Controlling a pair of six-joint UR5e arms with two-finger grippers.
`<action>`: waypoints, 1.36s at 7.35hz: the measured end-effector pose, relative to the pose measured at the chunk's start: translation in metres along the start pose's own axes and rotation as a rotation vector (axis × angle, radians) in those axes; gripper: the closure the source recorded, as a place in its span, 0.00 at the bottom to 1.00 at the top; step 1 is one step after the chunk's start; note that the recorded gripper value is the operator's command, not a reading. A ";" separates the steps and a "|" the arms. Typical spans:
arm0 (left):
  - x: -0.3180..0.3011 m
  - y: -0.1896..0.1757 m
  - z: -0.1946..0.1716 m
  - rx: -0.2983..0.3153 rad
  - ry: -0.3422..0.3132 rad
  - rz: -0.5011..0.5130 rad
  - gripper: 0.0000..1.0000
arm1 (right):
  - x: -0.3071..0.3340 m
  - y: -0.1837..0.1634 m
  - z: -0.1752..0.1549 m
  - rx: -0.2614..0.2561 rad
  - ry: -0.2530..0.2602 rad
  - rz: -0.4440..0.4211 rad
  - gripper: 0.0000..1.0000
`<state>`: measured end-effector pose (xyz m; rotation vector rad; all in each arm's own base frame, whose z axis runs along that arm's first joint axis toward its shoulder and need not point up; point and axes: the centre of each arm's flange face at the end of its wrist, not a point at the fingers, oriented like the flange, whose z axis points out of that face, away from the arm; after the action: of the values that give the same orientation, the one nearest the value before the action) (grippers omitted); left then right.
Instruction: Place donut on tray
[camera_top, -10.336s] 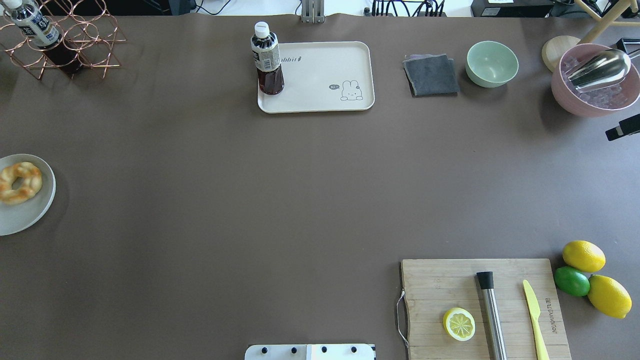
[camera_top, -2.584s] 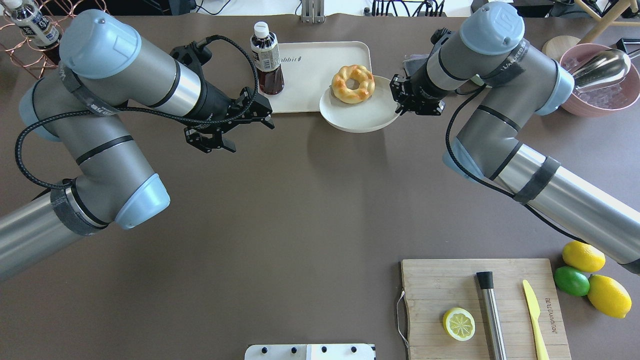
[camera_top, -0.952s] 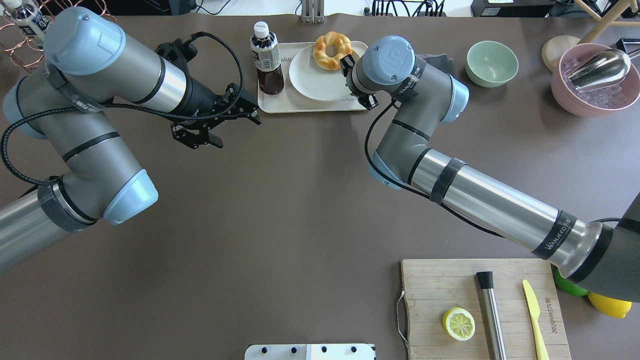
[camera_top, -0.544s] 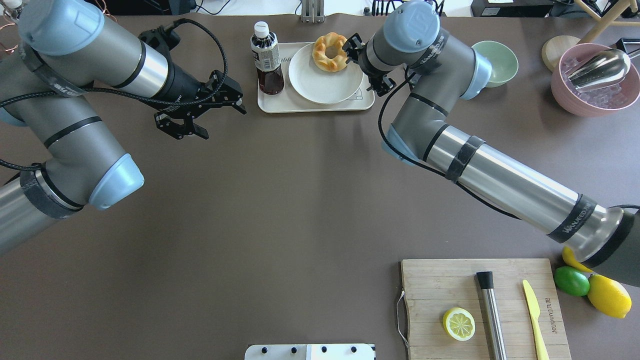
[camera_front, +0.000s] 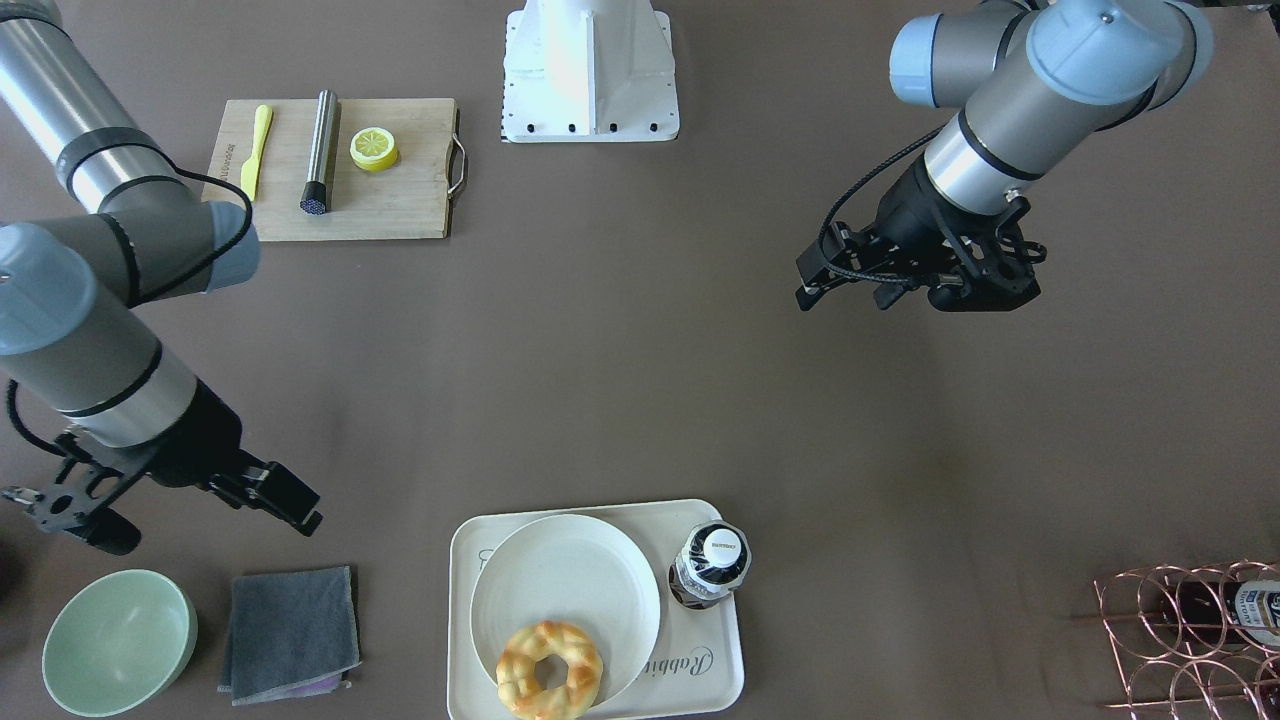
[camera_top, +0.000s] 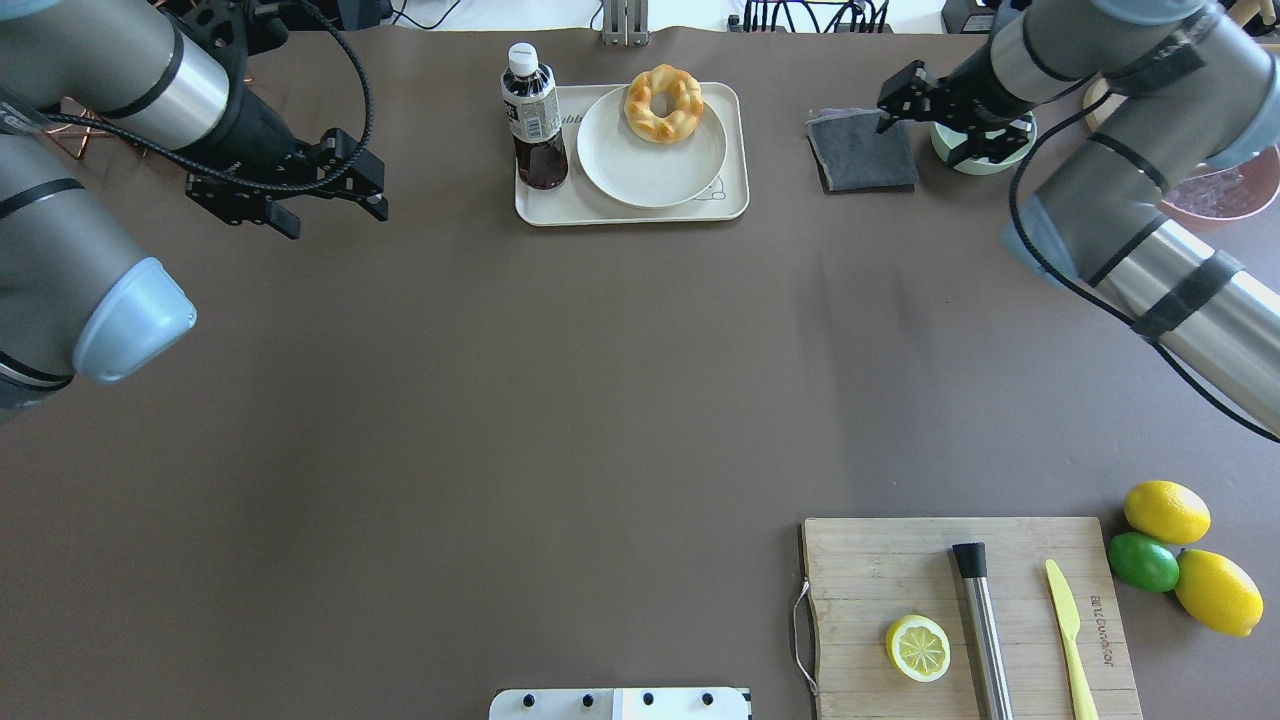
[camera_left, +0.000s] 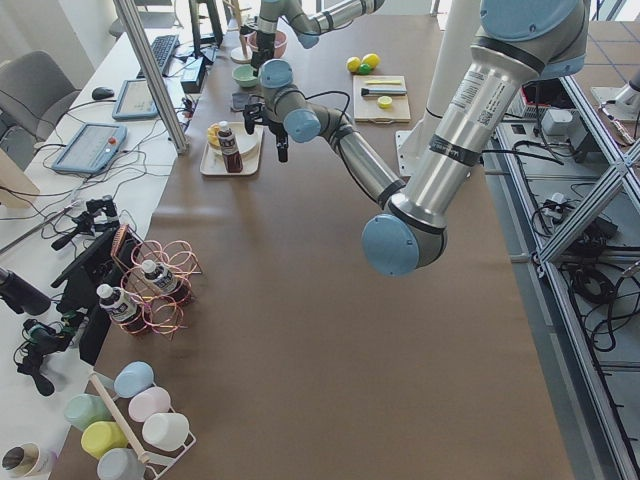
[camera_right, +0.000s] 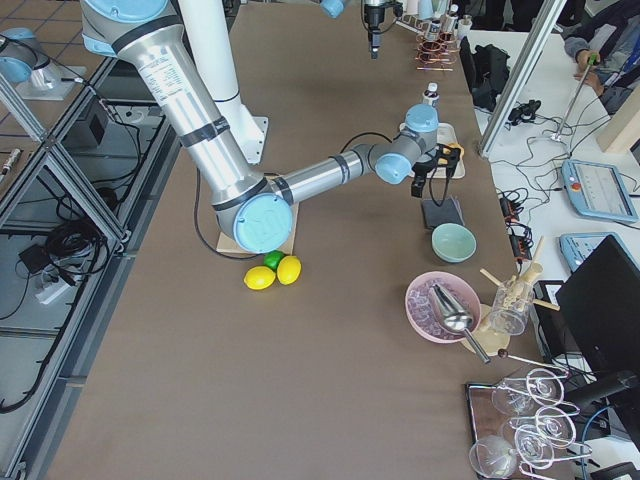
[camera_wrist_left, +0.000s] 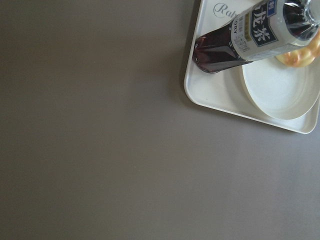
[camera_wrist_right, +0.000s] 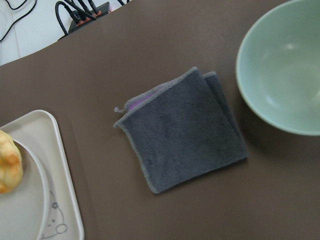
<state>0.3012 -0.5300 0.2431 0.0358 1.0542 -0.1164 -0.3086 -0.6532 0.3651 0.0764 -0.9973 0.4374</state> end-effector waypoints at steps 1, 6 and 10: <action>-0.019 -0.010 -0.021 0.005 -0.057 0.109 0.03 | 0.052 -0.019 -0.016 -0.026 0.010 -0.124 0.00; -0.208 -0.059 -0.098 -0.001 -0.236 0.373 0.03 | 0.285 -0.038 -0.121 -0.073 0.046 -0.369 0.00; -0.333 -0.058 -0.154 -0.078 -0.319 0.392 0.03 | 0.359 -0.020 -0.181 -0.109 0.138 -0.429 0.00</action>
<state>-0.0011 -0.5478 0.4577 0.1473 0.7163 0.2669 0.0099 -0.5089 0.5649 0.1557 -0.8383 -0.0049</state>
